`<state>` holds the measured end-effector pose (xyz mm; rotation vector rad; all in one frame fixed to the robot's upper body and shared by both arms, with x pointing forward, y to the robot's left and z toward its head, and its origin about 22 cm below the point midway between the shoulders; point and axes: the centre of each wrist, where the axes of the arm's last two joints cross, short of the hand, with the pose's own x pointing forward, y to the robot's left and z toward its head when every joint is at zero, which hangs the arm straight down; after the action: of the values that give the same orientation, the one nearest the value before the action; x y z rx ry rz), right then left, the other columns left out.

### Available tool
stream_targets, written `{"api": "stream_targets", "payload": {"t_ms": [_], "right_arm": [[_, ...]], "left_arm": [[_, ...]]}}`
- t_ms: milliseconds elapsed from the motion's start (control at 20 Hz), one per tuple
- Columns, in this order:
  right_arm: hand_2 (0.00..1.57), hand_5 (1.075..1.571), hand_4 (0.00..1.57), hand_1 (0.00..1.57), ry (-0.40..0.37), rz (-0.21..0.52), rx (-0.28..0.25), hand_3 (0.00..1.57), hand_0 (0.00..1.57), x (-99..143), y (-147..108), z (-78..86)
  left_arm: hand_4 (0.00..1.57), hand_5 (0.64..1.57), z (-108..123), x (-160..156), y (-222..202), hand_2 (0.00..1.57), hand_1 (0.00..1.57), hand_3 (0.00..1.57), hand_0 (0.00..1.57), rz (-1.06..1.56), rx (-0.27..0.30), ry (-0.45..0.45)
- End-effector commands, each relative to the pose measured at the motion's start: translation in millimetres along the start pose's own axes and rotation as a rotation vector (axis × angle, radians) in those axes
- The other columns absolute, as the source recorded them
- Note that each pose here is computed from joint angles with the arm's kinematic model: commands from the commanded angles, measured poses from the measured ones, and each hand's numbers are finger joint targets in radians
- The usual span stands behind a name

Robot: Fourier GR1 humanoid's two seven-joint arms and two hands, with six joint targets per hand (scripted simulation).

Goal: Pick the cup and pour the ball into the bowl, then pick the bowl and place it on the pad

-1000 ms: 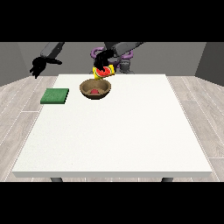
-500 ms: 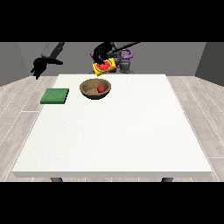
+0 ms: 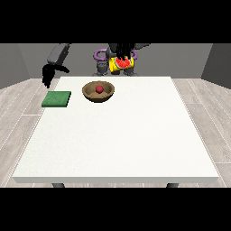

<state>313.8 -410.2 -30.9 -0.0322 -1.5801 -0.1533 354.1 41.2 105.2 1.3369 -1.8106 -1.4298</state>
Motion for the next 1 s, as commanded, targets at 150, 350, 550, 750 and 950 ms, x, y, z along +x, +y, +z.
{"api": "stream_targets", "payload": {"t_ms": [150,350,550,750,950], "right_arm": [[0.0,1.556,0.41,0.0,-0.029,-0.012,-0.052,0.0,0.0,-8.4,29.1,-6.1],[0.0,1.565,0.26,0.0,-0.029,-0.051,-0.003,0.0,0.0,-17.7,45.5,-4.5],[0.0,1.569,0.38,0.0,-0.112,-0.076,0.022,0.0,0.0,12.3,60.8,-30.1],[0.0,1.566,0.42,0.0,-0.093,-0.064,0.121,0.0,0.0,14.5,110.2,-41.6],[0.0,1.549,0.23,0.0,-0.067,-0.063,0.132,0.0,0.0,4.5,111.0,-31.1]], "left_arm": [[0.92,1.555,24.4,-72.2,-12.5,1.57,0.86,1.56,0.86,0.45,0.048,0.226],[0.77,1.537,30.0,-94.4,-12.3,1.4,1.18,1.12,1.18,0.761,0.153,0.342],[0.86,1.531,35.6,-99.6,-19.6,0.7,0.78,0.09,0.78,0.996,0.248,0.318],[0.4,1.548,56.7,-99.8,-47.2,0.0,0.0,0.0,0.0,1.164,0.291,0.385],[0.0,1.516,84.7,-124.9,-75.8,0.0,0.0,0.0,0.0,1.224,0.265,0.414]]}}
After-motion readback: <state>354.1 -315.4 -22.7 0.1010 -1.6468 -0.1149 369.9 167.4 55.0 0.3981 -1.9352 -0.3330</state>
